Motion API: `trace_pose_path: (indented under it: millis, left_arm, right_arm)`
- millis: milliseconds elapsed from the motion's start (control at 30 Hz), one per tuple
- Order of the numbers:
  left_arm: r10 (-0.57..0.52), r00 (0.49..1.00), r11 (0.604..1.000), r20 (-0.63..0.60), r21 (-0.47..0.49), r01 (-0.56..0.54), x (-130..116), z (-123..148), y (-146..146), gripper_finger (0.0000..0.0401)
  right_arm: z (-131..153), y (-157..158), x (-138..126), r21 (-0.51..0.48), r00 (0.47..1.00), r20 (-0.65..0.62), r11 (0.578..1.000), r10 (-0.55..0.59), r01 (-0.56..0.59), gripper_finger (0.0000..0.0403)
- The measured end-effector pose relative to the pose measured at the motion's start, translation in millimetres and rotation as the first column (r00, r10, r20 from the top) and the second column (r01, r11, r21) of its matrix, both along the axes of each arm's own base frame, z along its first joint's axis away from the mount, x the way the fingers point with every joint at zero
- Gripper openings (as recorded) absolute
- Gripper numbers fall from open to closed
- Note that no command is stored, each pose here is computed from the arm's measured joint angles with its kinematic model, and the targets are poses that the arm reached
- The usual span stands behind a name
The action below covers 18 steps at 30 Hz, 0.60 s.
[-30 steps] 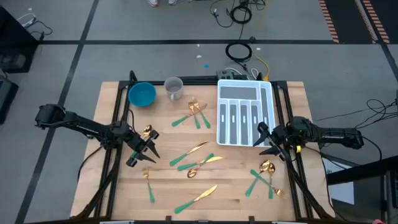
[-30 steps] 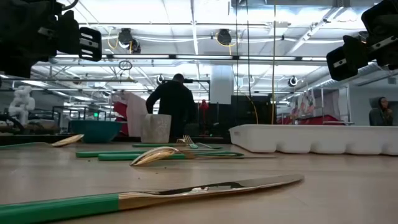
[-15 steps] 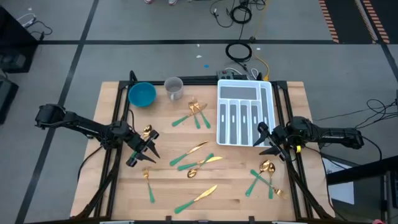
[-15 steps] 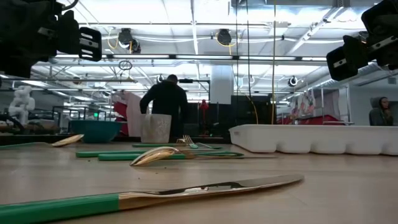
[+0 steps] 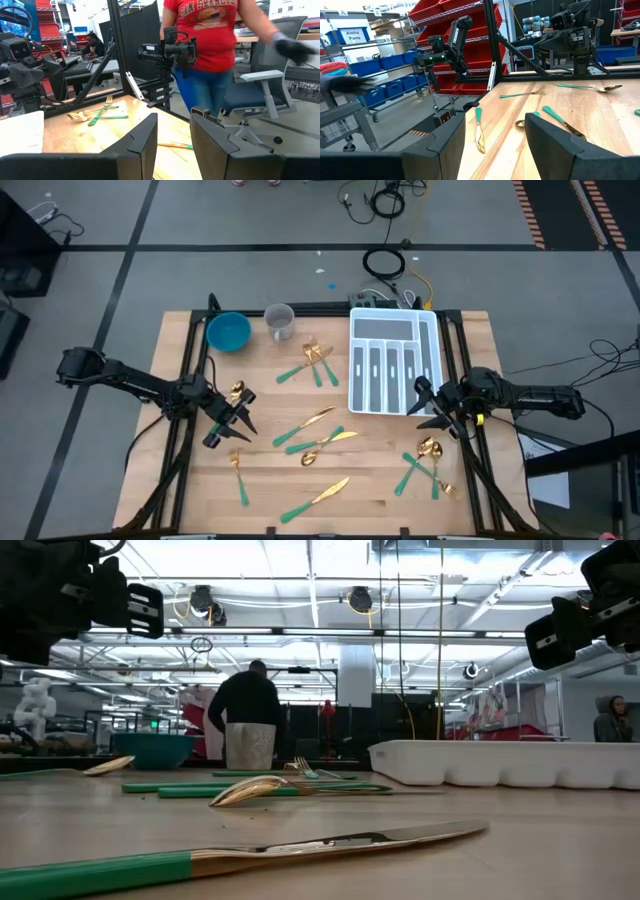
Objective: Sort silverware
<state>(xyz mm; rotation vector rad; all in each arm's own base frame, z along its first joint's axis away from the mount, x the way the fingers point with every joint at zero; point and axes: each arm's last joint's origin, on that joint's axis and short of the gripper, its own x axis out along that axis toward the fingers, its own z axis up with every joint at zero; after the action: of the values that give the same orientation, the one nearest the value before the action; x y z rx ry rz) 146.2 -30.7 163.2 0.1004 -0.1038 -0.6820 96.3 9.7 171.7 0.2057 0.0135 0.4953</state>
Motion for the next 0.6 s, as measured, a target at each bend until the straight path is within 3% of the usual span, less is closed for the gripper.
trace_pose_path:
  millis: [200,400,533,600]
  left_arm:
    - [0.0,1.0,1.0,0.0,0.0,0.0,0,0,0,0.0123]
    - [-0.005,1.0,1.0,0.003,0.005,0.005,0,0,0,0.0123]
    - [-0.194,0.981,0.97,0.019,0.154,0.188,-4,-10,-1,0.0123]
    - [-0.248,0.969,0.956,-0.017,0.156,0.247,-5,-14,-2,0.0123]
  right_arm:
    - [1,0,0,0.0,1.0,0.011,1.0,-0.004,0.004,0.0196]
    - [2,-4,2,0.078,0.991,-0.016,0.988,-0.131,0.132,0.0196]
    - [7,-5,2,0.166,0.983,0.001,0.97,-0.183,0.18,0.0196]
    - [13,-6,1,0.233,0.976,0.034,0.951,-0.216,0.202,0.0196]
